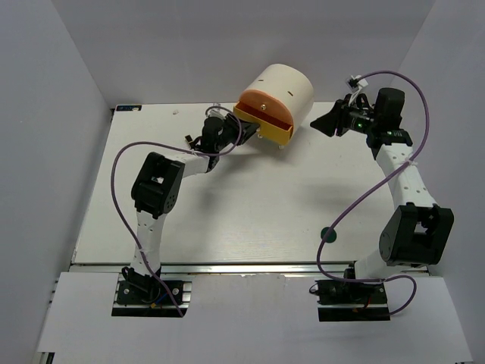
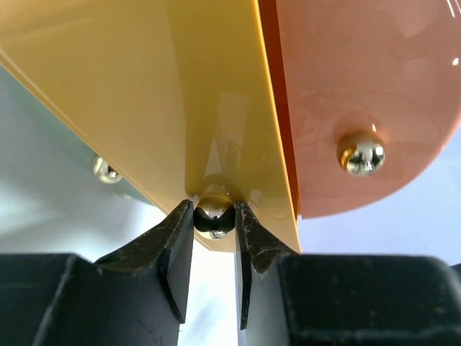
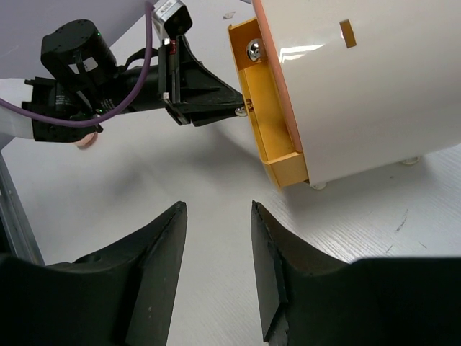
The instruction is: Organize the makeup
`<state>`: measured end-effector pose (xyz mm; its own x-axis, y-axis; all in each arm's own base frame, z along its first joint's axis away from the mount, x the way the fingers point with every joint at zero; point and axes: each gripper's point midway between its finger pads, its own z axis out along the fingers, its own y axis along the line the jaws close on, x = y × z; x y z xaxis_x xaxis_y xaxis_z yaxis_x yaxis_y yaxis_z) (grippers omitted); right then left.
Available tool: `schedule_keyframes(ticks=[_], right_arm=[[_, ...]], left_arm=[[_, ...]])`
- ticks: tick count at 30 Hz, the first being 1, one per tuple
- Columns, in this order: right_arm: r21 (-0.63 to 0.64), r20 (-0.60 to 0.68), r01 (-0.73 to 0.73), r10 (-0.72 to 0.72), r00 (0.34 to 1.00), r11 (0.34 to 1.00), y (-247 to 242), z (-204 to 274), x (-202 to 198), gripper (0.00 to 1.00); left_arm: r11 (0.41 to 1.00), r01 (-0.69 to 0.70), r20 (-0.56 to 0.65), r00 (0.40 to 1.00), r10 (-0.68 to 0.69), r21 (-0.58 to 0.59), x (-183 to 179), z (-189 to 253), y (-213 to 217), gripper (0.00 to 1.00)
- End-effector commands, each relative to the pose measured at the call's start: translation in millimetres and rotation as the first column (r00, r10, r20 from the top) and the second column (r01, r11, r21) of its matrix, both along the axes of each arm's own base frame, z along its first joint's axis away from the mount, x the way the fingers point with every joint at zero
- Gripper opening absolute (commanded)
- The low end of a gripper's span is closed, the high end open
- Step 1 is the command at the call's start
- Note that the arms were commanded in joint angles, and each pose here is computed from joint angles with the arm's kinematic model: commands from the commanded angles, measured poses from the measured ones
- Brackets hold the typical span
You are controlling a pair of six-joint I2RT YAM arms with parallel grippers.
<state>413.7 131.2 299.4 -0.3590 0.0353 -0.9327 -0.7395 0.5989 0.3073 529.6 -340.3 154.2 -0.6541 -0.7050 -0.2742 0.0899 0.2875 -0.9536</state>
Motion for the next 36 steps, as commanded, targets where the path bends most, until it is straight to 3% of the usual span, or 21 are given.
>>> schedule_keyframes(ticks=[1,20,22,25,30,36], right_arm=[[-0.014,0.055,-0.010,0.011,0.998,1.000,-1.0,10.8,-8.7,0.47],[-0.083,0.049,-0.020,0.024,0.999,0.996,-4.7,-12.4,-28.5,0.56],[-0.085,0.045,-0.021,0.025,0.999,0.996,-4.8,-14.9,-29.9,0.57],[-0.096,0.049,-0.045,0.050,0.998,0.994,-3.6,-18.4,-32.9,0.63],[-0.150,0.065,-0.107,0.117,0.991,0.983,-2.0,-26.2,-41.5,0.73],[-0.260,0.058,-0.206,0.228,0.972,0.943,-5.0,-52.4,-64.7,0.74]], left_arm=[[1.000,0.017,0.041,0.999,-0.018,0.024,-18.9,27.9,5.8,0.23],[0.990,-0.082,0.058,0.995,0.075,0.113,-47.5,42.4,39.2,0.28],[0.988,-0.088,0.057,0.995,0.081,0.123,-47.6,42.2,40.9,0.33],[0.988,-0.087,0.054,0.995,0.081,0.129,-45.5,43.9,40.6,0.50],[0.987,-0.085,0.044,0.996,0.080,0.138,-45.1,42.9,39.8,0.68],[0.984,-0.080,0.049,0.996,0.073,0.158,-50.5,48.1,43.1,0.79]])
